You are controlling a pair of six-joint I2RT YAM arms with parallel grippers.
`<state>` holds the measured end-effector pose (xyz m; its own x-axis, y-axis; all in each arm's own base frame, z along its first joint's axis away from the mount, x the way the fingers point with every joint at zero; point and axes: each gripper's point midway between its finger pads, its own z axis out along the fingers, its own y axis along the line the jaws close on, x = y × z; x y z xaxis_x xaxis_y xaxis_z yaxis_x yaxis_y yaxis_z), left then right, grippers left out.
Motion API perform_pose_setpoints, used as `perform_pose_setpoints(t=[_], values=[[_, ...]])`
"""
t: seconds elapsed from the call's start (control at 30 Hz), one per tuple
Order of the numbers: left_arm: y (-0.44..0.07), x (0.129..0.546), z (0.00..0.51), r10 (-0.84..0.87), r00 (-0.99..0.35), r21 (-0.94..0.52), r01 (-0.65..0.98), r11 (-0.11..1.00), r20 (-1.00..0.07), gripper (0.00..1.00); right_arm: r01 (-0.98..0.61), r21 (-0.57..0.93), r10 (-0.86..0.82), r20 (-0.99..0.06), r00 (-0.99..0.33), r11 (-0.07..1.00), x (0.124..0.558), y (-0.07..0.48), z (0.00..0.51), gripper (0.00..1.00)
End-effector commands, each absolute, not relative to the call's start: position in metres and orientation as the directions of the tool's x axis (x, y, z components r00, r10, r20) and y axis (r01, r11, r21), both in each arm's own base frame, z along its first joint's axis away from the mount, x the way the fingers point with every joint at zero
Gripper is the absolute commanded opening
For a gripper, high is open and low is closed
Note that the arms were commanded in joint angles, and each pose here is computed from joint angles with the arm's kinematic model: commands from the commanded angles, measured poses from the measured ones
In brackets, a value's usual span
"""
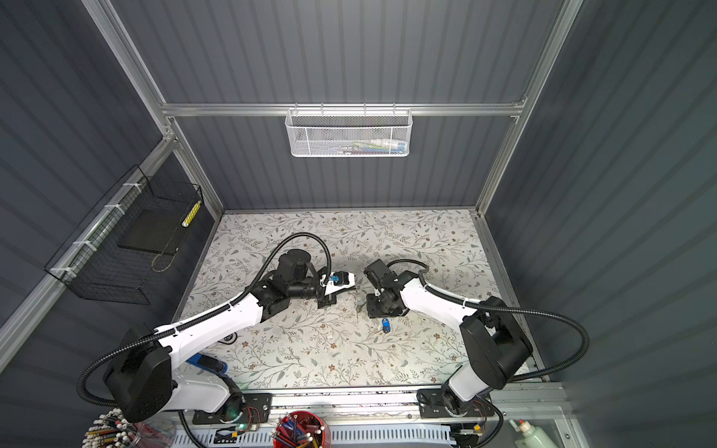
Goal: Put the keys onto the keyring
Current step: 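Align the open right gripper over the key bow while the left gripper holds the plate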
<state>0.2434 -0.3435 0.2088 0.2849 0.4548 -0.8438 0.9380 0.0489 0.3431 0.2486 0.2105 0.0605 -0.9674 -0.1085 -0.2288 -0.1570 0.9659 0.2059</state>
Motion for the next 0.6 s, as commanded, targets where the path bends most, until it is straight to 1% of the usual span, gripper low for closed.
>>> perform_pose_setpoints(t=[0.0, 0.07, 0.2, 0.33, 0.57], values=[[-0.341, 0.239, 0.217, 0.441, 0.315, 0.372, 0.927, 0.046, -0.84, 0.0, -0.088, 0.149, -0.061, -0.176, -0.983, 0.985, 0.232, 0.19, 0.062, 0.43], [-0.341, 0.238, 0.218, 0.437, 0.313, 0.367, 0.929, 0.043, -0.843, 0.0, -0.035, 0.143, -0.015, -0.142, -0.99, 0.989, 0.217, 0.181, 0.057, 0.41], [-0.342, 0.237, 0.217, 0.433, 0.308, 0.36, 0.932, 0.041, -0.847, 0.0, 0.021, 0.143, 0.039, -0.123, -0.992, 0.989, 0.198, 0.172, 0.049, 0.37], [-0.343, 0.237, 0.217, 0.431, 0.308, 0.358, 0.933, 0.038, -0.848, 0.0, 0.014, 0.142, 0.032, -0.122, -0.992, 0.99, 0.195, 0.174, 0.047, 0.36], [-0.342, 0.237, 0.216, 0.438, 0.309, 0.362, 0.932, 0.04, -0.844, 0.0, -0.013, 0.115, -0.005, -0.077, -0.997, 0.993, 0.195, 0.179, 0.038, 0.35]])
